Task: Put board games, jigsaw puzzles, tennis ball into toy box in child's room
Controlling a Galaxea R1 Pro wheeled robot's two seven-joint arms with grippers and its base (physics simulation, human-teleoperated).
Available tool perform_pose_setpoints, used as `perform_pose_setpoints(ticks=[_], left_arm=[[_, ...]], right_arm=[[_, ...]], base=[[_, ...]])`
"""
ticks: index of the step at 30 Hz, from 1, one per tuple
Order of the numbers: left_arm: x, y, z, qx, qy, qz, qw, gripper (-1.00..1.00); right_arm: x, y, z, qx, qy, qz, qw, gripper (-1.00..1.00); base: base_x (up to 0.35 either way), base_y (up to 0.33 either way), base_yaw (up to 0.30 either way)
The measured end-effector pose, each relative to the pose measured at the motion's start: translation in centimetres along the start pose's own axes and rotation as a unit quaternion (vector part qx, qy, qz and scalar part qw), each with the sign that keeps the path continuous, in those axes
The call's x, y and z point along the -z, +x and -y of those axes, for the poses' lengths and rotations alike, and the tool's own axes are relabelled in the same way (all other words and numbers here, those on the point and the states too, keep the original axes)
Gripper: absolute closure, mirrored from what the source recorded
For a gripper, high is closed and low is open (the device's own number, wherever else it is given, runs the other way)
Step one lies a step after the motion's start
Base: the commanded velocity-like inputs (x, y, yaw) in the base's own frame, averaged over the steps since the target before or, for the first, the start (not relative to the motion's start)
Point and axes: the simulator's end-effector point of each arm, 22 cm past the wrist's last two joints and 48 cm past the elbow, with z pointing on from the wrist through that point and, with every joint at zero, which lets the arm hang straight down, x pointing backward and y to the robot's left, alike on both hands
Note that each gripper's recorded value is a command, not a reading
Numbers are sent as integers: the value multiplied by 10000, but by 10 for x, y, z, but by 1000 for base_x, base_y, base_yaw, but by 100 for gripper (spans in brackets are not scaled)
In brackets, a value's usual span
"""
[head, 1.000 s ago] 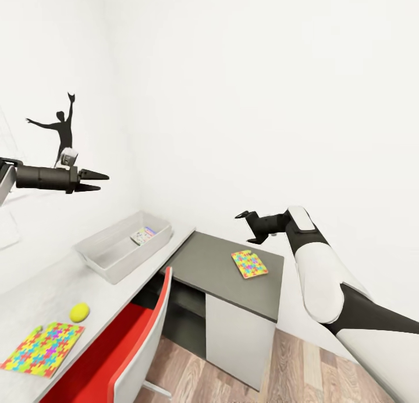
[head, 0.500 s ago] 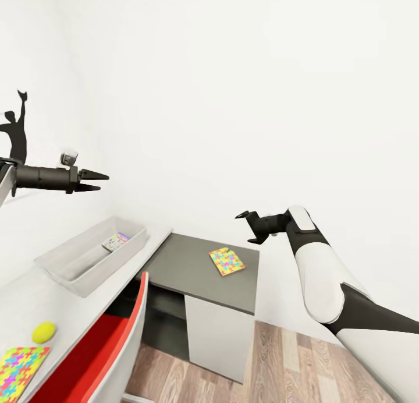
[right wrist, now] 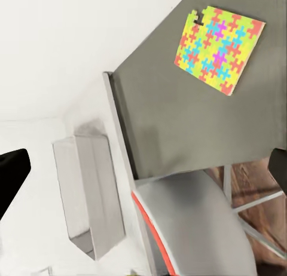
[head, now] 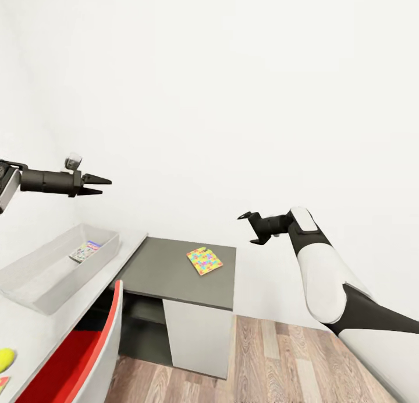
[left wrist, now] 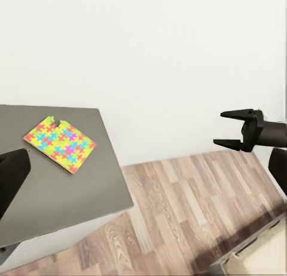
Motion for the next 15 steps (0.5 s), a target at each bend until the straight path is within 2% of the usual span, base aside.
perform_pose_setpoints(ticks=[8,11,15], left_arm=[[-8,11,-5,48,-12,-89,9999,-100],[-10,13,-5,57,-9,-107,9999,-100],[-17,19,-6,88,15,-168,9998,-100]], right_arm=[[-12,17,40,-97,255,-189,9994,-100],[-14,21,49,-118,316,-218,9992,-100],[-20,31,76,-172,514,-294,9981,-100]], base=[[0,0,-286],[0,0,-286],[0,0,-286]])
